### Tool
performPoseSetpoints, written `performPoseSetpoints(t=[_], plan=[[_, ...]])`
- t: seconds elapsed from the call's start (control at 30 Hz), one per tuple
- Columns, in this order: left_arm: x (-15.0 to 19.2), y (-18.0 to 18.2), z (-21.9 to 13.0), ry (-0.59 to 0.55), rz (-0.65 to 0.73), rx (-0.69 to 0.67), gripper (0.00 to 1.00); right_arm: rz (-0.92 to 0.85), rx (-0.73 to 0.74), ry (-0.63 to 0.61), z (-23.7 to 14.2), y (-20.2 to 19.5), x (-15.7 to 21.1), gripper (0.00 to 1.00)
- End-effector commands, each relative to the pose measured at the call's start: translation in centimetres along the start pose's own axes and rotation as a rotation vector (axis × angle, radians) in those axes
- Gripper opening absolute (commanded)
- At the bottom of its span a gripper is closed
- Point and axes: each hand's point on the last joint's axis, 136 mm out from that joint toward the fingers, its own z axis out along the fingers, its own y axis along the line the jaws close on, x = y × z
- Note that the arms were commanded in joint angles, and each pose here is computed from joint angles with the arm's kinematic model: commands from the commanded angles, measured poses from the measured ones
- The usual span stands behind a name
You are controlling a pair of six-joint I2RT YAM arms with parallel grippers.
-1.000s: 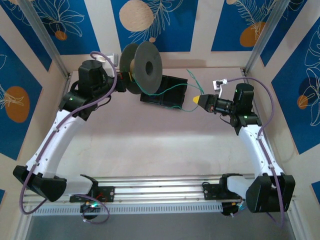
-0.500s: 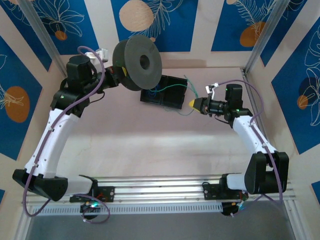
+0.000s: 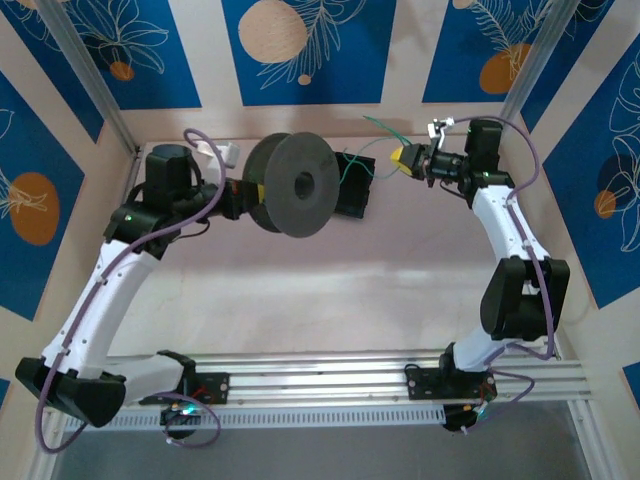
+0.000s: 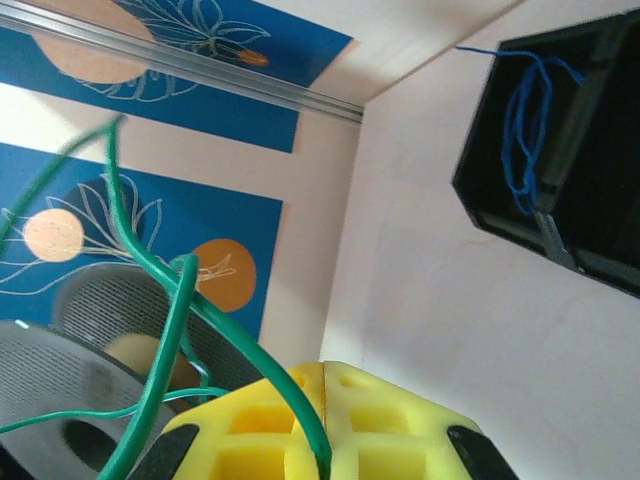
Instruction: Wrap the cables
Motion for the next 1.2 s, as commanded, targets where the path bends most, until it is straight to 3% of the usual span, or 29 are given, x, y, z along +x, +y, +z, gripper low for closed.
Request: performPoseSetpoints(t=[0.0,0.3,0.53,0.83,1.17], plan=[[1.7,-0.6,0.0,0.037,0.158,-0.034,0.00,0.017,-0.074,0.017,0.1,2.8,-1.6,0.00],[4.0,2.5,3.7,0.139,0.345,-0.245,0.00,-0.035,-0.225,0.163,2.4,9.7,-0.9,0.00],[2.5,5.3,5.0,0.132,0.400,-0.471,0.00,-0.109,-0.337,0.318,5.7,14.9,3.5,0.00],[-1.1,7.6,4.2,-0.030,0.236,-0.685,0.00,-0.127,-0.405,0.425,9.5,18.5,10.5,0.00],[-3.9,9.9,1.2,-0.196,0.020,-0.860,0.00,-0.048,-0.437,0.422,11.2,18.1,16.4,0.00]])
